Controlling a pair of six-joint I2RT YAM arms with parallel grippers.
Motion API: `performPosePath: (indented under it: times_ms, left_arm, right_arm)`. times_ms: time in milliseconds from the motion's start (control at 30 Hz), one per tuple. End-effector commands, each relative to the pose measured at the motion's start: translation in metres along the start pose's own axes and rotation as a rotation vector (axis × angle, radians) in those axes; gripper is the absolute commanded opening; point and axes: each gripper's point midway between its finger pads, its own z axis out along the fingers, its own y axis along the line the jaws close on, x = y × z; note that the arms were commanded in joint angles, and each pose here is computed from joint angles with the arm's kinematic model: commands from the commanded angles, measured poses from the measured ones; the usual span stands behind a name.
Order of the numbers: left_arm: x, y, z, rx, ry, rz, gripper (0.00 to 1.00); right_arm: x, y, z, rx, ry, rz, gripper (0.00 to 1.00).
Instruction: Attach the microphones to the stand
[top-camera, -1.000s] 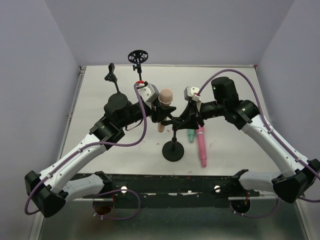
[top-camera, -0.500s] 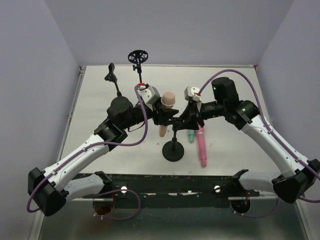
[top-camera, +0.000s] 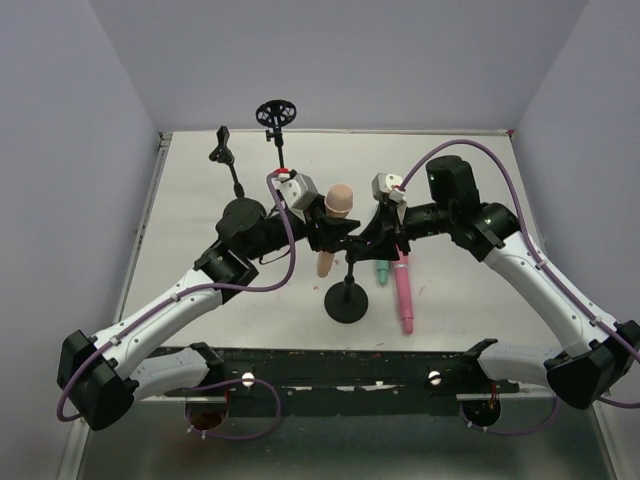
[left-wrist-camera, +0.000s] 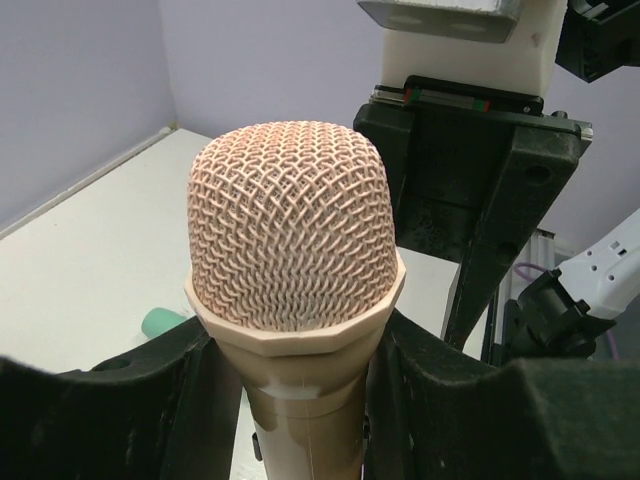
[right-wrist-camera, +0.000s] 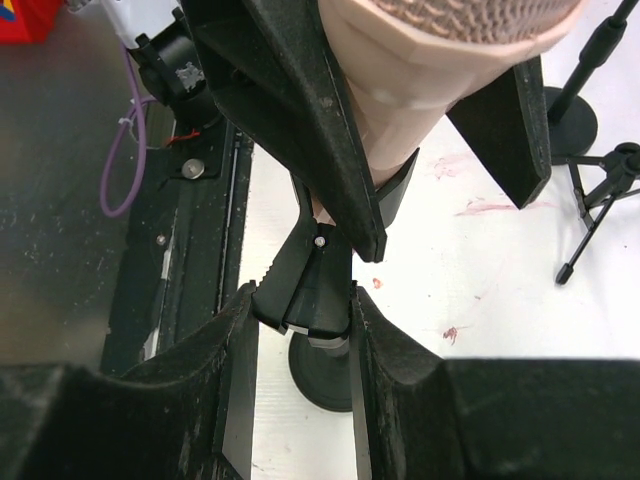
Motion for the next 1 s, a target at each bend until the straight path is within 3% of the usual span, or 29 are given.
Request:
performPosePath:
  times_ms: [0, 233, 967]
  left_arm:
    - [-0.005, -0.009, -0.006, 0.024, -0.06, -0.015, 0.0]
    - [-0.015, -0.006, -0.012, -0.007, -0.143, -0.016, 0.0]
    - [-0.027, -0.014, 0.003, 0.02, -0.197, -0.033, 0.0]
  right_arm:
    - [0.0, 0.012, -0.001, -0.053, -0.027, 0.021, 0.12]
    - [0.002, 0.014, -0.002, -0.064, -0.035, 0.031, 0.13]
    - [0.005, 0.013, 0.0, -0.067, -0.039, 0.05, 0.16]
